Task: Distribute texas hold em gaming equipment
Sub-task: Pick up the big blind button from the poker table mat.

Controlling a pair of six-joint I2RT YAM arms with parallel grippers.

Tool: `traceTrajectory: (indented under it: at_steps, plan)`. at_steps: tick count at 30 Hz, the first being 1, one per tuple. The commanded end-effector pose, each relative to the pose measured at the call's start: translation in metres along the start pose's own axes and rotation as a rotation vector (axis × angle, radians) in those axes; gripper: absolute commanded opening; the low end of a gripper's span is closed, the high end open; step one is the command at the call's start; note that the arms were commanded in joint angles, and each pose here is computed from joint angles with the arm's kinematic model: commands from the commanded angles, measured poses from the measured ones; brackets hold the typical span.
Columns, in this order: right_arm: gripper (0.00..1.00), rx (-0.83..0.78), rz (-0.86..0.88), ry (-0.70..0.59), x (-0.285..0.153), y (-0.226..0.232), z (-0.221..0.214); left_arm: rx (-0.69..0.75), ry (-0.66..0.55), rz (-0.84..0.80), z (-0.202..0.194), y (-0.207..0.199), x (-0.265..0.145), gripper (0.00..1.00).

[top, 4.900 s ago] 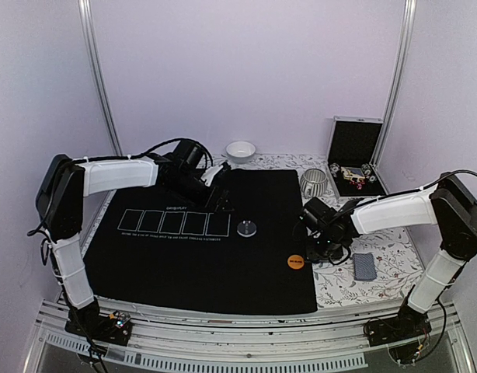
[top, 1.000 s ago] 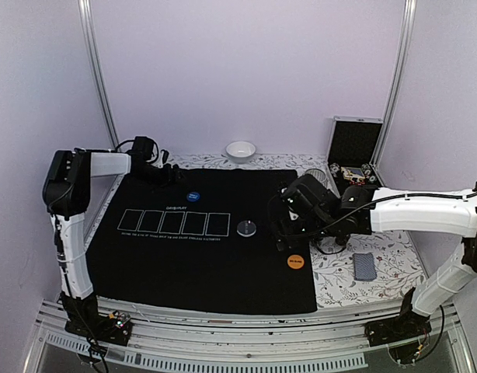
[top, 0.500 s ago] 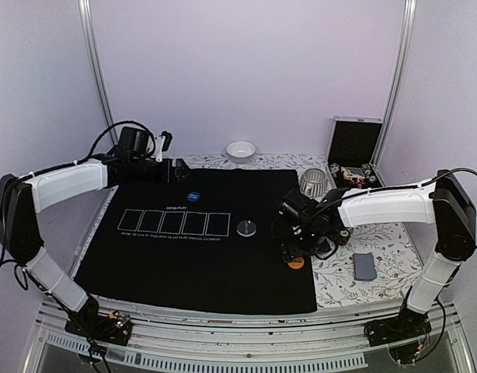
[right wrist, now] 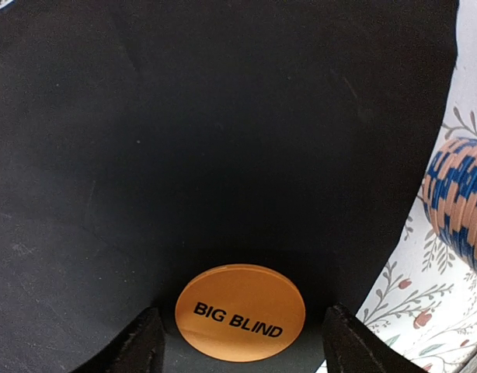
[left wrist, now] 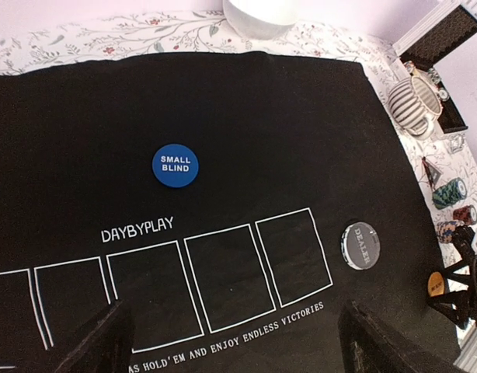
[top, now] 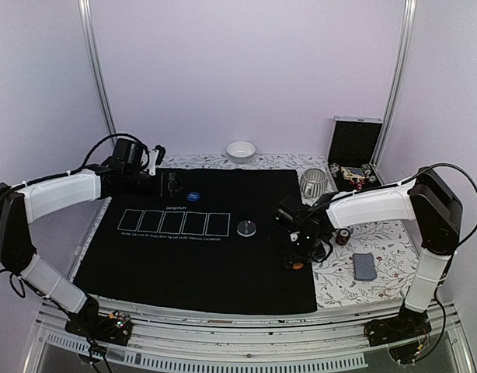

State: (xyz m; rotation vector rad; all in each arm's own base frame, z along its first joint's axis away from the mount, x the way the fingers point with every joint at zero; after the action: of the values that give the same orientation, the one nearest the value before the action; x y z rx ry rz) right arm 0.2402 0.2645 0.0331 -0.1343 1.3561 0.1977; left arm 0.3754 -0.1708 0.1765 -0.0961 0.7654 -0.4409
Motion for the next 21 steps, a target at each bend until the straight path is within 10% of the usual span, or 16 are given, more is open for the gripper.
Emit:
traceTrajectory:
  at_steps: [1, 21]
  plan:
    - [0.67, -0.002, 0.024, 0.022, 0.010, 0.002, 0.001, 0.025, -0.024, 0.009, 0.006, -0.001, -0.008, 0.93]
    - [0.40, -0.052, 0.022, -0.017, -0.028, 0.014, 0.009, 0.042, -0.031, 0.012, 0.009, -0.001, -0.011, 0.94]
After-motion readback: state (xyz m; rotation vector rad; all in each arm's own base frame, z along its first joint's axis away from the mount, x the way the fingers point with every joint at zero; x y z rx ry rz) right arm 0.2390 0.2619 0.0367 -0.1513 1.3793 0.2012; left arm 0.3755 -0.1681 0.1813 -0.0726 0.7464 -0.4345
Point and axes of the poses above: each gripper's point midway between its finger pads, its own x axis out along the fingers, its own y axis along the line the jaws close on, z = x × y, the point moved 2 cm from there along -x, back along the fingers, and after that the axes turned 4 degrees about x, right-handed, at the moved point
